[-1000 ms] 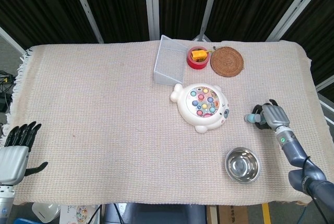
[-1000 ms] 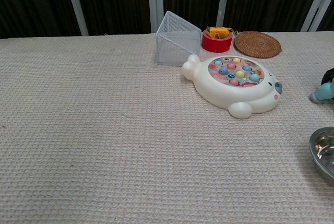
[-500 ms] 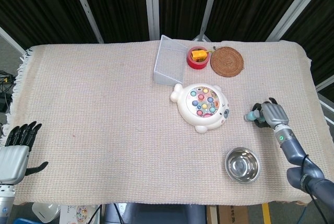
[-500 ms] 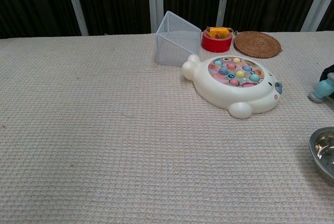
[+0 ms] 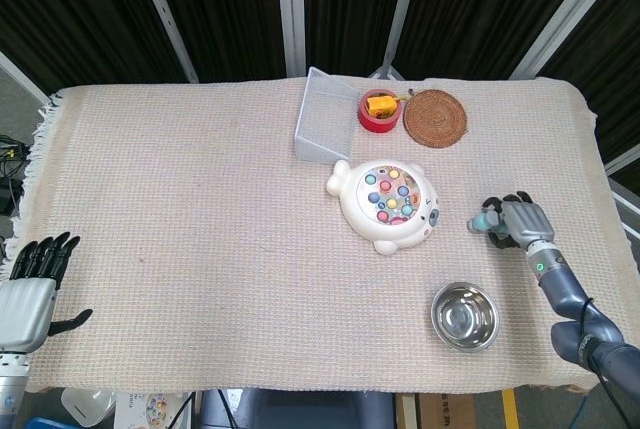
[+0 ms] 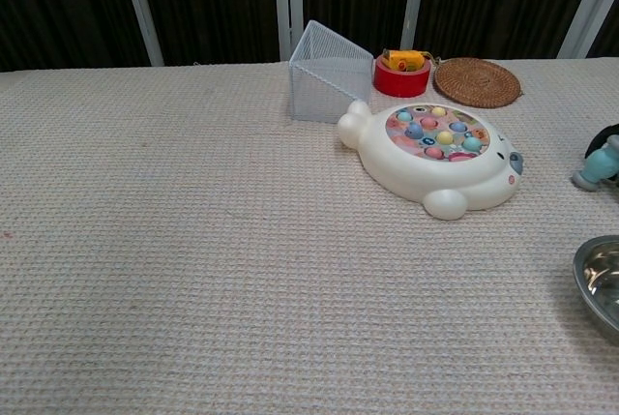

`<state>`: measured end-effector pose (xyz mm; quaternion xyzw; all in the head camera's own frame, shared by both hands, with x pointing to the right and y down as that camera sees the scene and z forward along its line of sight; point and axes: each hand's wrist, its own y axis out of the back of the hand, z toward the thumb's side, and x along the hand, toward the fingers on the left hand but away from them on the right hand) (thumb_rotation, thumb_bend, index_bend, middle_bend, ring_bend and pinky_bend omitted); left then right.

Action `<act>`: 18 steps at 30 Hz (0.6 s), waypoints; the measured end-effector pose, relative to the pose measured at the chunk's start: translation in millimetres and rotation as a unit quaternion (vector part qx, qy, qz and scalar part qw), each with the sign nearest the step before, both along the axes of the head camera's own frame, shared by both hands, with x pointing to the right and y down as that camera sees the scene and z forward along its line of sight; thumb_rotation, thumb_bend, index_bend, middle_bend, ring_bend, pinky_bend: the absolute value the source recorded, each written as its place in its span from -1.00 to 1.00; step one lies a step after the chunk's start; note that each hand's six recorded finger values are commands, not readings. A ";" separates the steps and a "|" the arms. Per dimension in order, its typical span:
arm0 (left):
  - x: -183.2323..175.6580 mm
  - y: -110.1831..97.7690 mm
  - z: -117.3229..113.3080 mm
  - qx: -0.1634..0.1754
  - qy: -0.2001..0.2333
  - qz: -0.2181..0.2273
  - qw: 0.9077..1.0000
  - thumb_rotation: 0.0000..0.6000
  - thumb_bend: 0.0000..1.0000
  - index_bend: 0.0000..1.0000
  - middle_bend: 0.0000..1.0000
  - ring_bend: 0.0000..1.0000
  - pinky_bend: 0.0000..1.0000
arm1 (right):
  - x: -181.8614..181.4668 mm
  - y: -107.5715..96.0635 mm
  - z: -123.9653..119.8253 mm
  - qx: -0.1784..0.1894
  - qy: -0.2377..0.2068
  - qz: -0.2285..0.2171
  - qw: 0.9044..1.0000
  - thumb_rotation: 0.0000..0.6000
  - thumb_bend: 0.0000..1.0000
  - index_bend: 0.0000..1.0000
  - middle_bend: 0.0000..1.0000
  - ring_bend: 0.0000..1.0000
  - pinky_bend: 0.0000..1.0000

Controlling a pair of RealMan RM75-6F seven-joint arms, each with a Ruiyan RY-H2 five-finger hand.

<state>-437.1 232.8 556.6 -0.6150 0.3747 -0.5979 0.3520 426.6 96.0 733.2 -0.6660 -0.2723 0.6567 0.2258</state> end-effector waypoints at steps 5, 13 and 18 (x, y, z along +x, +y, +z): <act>-0.4 0.0 -0.7 0.001 0.000 -0.001 1.000 1.00 -0.82 -1.00 -1.00 -1.00 -1.00 | 0.0 0.6 -0.9 -0.005 0.001 0.001 1.000 1.00 -0.43 -0.98 -0.59 -0.93 -1.00; -1.5 -1.6 -1.6 0.003 -0.001 -0.004 1.000 1.00 -0.82 -1.00 -1.00 -1.00 -1.00 | -1.0 -1.8 -18.8 0.011 -0.018 0.011 1.000 1.00 -0.45 -1.00 -0.85 -1.00 -1.00; -1.8 -3.2 -2.3 0.006 0.000 -0.005 1.000 1.00 -0.82 -1.00 -1.00 -1.00 -1.00 | 0.6 -1.7 -38.9 0.034 -0.034 0.017 0.999 1.00 -0.45 -1.00 -0.90 -1.00 -1.00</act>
